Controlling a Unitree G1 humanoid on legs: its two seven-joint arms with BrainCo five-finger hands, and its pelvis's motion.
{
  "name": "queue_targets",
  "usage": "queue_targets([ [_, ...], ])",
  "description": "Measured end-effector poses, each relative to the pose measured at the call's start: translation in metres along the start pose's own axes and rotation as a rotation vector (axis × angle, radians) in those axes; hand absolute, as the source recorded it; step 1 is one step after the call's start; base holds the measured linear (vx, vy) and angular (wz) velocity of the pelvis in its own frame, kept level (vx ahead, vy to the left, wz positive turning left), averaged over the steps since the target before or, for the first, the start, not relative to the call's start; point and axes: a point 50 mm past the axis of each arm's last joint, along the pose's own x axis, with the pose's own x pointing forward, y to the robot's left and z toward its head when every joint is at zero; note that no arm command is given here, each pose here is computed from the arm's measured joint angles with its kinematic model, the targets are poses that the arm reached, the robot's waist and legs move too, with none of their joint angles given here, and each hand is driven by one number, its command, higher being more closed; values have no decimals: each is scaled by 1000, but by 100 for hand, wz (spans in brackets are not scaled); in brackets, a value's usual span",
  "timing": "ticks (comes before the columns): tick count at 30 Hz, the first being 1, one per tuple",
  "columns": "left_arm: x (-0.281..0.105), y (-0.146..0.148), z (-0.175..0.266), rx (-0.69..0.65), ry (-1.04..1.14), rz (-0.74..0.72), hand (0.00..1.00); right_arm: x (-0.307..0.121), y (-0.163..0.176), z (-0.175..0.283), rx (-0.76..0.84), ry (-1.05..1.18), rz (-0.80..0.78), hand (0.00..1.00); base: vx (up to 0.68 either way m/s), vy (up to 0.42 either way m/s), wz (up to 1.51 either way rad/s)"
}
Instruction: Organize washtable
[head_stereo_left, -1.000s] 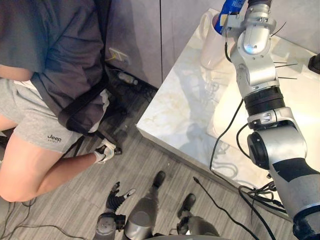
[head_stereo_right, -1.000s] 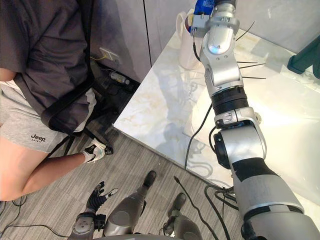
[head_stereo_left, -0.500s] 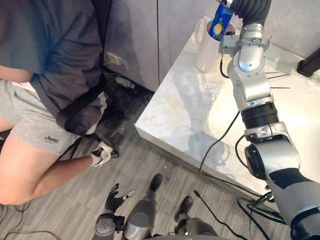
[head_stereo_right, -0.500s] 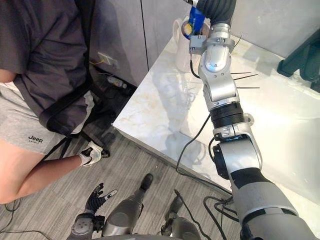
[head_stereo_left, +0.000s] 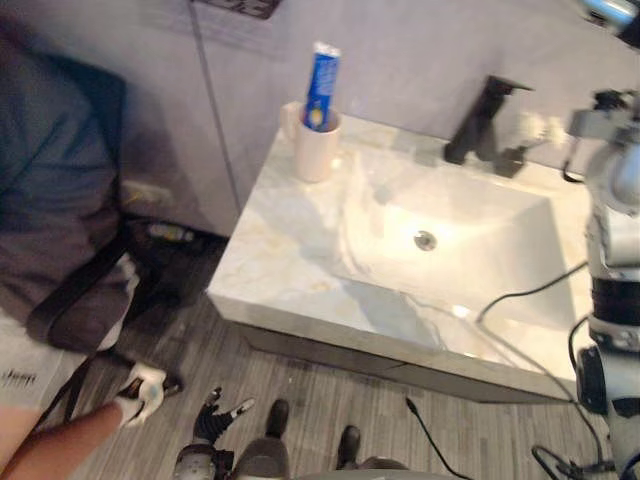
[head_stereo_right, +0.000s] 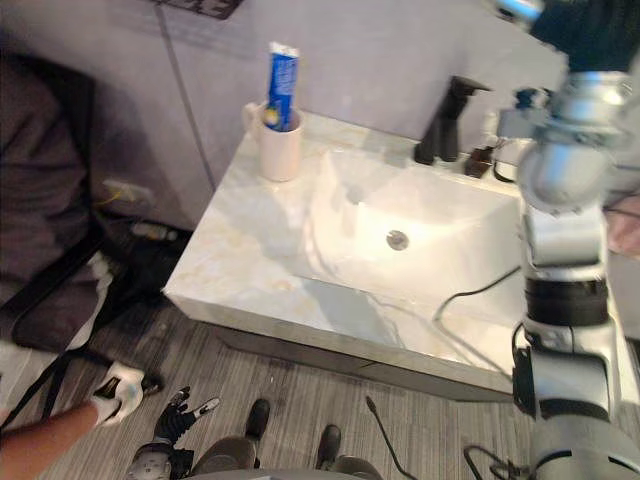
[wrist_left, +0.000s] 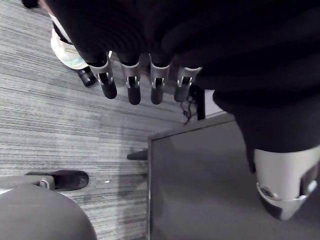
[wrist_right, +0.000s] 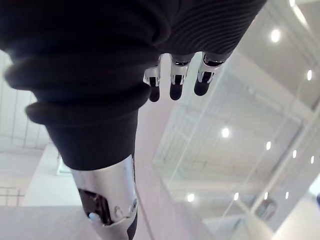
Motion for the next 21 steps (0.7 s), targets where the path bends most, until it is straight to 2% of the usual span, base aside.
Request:
queue_targets([
  [2,-1,-8,-2,-22,11,-14,0,-15,-39,-9,-107,62,-110,0,-3,8,-25],
  [5,-4,-21,-6,-75,39,-26,0,-79,-106,-25,-304,285,-287,0,2,0,-10],
  [7,-5,-24,-8,-95,49,-23,0,-127,-130,-31,-382,472,-344,0,1,-16,-11],
  [10,-10,-27,-16,-135,81,-11,0,-199,-146,-29,-475,767,-358,0,9,-12,-18],
  [12,-13,-29,-20,-141,93,-12,0,-240,-148,-27,-473,941,-409,0,18,-4,-20],
  [14,-14,-29,-21,-143,99,-12,0,-297,-138,-24,-438,1199,-414,0,11,-12,-24],
  [15,-14,-30,-21,-144,101,-13,0,-310,-134,-22,-423,1261,-411,0,4,-17,-23],
  [19,-13,-33,-14,-150,79,-21,0,-391,-98,-6,-293,1651,-290,0,-2,-9,-13],
  [20,-13,-34,-14,-148,77,-24,0,-400,-93,-3,-273,1697,-265,0,-5,-7,4],
  [21,-12,-35,-12,-144,72,-32,0,-420,-81,3,-220,1800,-189,0,0,0,0],
])
